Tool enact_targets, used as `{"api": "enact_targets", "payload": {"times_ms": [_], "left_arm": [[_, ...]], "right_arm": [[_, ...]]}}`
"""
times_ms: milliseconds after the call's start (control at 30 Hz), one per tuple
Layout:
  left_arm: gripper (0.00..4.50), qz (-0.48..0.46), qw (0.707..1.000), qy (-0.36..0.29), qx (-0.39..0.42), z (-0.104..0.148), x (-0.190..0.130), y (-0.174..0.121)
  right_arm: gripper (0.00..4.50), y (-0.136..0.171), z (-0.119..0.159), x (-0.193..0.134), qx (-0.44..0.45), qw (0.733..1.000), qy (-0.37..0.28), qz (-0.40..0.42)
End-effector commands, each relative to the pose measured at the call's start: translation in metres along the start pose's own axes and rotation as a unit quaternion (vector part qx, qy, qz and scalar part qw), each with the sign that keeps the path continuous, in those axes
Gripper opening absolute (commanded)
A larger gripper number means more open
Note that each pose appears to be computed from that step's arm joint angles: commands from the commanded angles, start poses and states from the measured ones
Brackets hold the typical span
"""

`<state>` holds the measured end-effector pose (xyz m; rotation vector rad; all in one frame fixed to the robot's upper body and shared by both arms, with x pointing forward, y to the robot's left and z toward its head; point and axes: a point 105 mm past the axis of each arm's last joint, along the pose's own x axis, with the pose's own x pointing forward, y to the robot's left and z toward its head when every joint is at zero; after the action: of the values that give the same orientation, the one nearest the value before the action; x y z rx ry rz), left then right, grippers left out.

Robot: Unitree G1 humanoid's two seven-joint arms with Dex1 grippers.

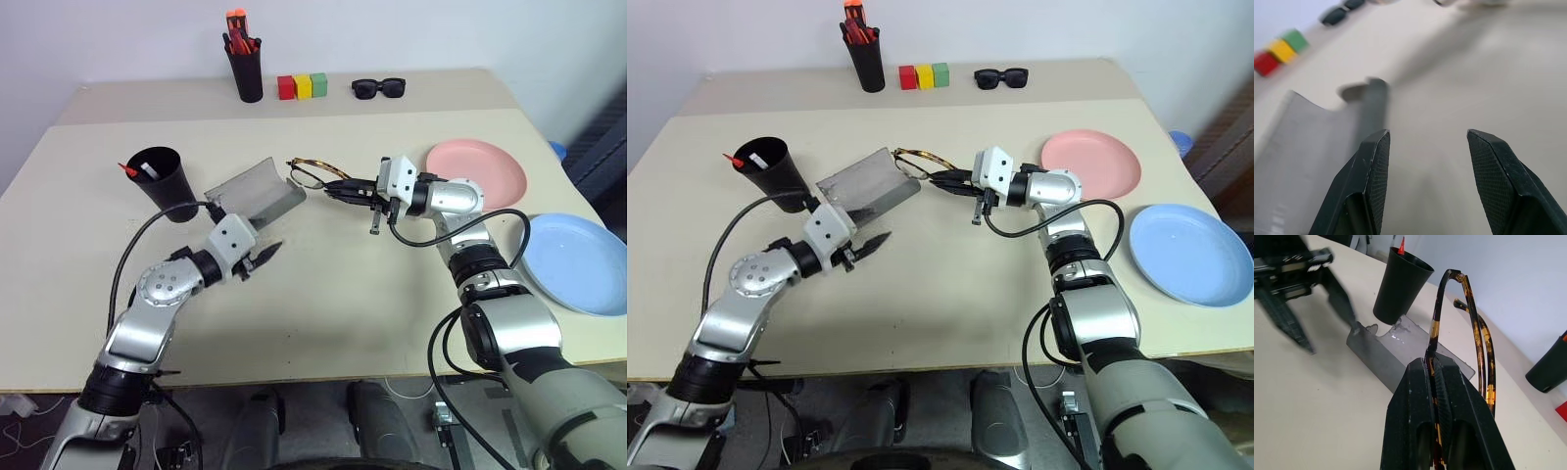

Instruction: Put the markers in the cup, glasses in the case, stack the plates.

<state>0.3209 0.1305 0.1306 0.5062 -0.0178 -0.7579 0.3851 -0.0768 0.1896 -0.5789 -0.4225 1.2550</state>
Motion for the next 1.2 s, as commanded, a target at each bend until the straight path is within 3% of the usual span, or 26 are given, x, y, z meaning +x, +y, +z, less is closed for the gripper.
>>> {"api": "enact_targets", "payload": {"times_ms": [33,267,567,967,1067,1167,1200], "left_arm": [[2.53,0.030,0.999,-0.028,0.012,0.020,0.002,0.015],[2.53,0.078,0.997,-0.012,0.002,0.017,0.009,0.026],[2.53,0.141,0.987,0.072,-0.018,-0.010,0.012,0.050],[2.53,0.057,0.992,0.107,-0.039,-0.025,0.020,0.040],[1.73,0.016,0.994,0.103,-0.028,-0.022,0.018,0.035],[0.30,-0.026,0.995,0.091,-0.009,-0.016,0.014,0.032],[0.02,-0.047,0.995,0.085,0.001,-0.013,0.010,0.030]], "right_arm": [[0.01,-0.010,0.012,0.003,-0.016,1.000,-0.017,-0.011],[0.01,-0.009,0.008,0.000,-0.011,0.999,-0.015,-0.028],[0.01,-0.010,0.002,-0.012,-0.010,0.998,-0.008,-0.068],[0.01,0.000,-0.003,-0.028,-0.010,0.995,0.007,-0.096],[0.00,0.000,-0.002,-0.032,-0.010,0.995,0.011,-0.101],[0.00,-0.001,-0.002,-0.035,-0.010,0.995,0.015,-0.103],[0.00,-0.001,-0.002,-0.035,-0.010,0.994,0.016,-0.103]]}}
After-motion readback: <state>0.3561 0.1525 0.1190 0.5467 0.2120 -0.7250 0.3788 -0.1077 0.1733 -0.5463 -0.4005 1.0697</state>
